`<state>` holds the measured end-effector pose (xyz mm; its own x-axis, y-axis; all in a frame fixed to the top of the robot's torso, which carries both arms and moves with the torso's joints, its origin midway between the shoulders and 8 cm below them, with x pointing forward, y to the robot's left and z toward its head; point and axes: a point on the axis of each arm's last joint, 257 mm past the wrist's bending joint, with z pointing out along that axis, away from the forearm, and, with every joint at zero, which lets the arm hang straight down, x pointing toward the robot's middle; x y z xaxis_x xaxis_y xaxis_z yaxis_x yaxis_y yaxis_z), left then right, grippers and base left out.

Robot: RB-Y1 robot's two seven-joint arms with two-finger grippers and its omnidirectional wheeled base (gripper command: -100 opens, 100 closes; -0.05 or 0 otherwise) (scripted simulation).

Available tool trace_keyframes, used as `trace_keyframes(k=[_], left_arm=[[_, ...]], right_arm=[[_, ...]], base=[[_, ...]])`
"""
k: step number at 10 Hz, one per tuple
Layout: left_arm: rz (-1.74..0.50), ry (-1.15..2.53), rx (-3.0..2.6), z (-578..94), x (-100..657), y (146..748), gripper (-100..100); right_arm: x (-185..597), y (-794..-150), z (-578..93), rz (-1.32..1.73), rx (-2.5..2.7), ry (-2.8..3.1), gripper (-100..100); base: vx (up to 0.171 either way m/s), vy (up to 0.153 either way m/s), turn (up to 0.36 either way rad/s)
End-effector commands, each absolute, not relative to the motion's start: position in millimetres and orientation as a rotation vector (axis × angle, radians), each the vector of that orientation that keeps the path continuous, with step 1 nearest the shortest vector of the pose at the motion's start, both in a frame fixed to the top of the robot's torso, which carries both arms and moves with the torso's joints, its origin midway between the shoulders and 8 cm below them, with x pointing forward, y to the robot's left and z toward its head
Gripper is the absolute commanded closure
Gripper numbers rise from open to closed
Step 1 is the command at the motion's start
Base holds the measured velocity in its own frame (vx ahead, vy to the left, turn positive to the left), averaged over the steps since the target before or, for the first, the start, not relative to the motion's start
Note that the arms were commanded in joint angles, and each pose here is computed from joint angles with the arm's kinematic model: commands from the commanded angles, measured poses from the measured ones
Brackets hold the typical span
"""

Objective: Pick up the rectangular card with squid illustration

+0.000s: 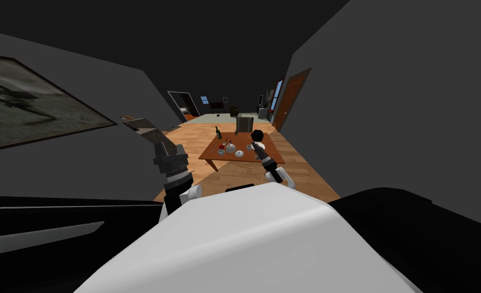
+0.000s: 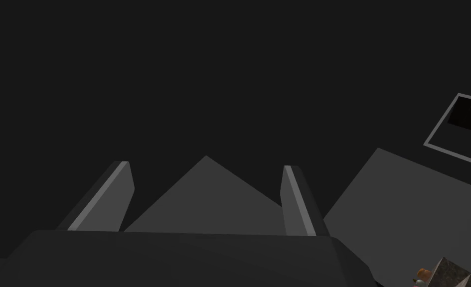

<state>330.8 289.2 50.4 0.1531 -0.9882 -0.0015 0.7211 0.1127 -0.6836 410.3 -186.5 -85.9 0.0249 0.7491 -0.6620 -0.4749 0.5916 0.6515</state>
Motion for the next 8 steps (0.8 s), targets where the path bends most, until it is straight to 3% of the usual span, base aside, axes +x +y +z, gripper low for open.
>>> trace_keyframes(k=[1, 8], left_arm=[[-1.344, 0.533, -0.619, 50.4, 330.8, 289.2, 0], [-1.344, 0.533, -0.619, 50.4, 330.8, 289.2, 0]], right_arm=[[412.6, -179.8, -94.6, 0.93, 0.252, 1.249, -100], [432.7, -160.3, -178.5, 0.684, 0.061, 1.475, -100]], base=[[-0.035, 0.0, 0.018], [-0.035, 0.006, 0.027]])
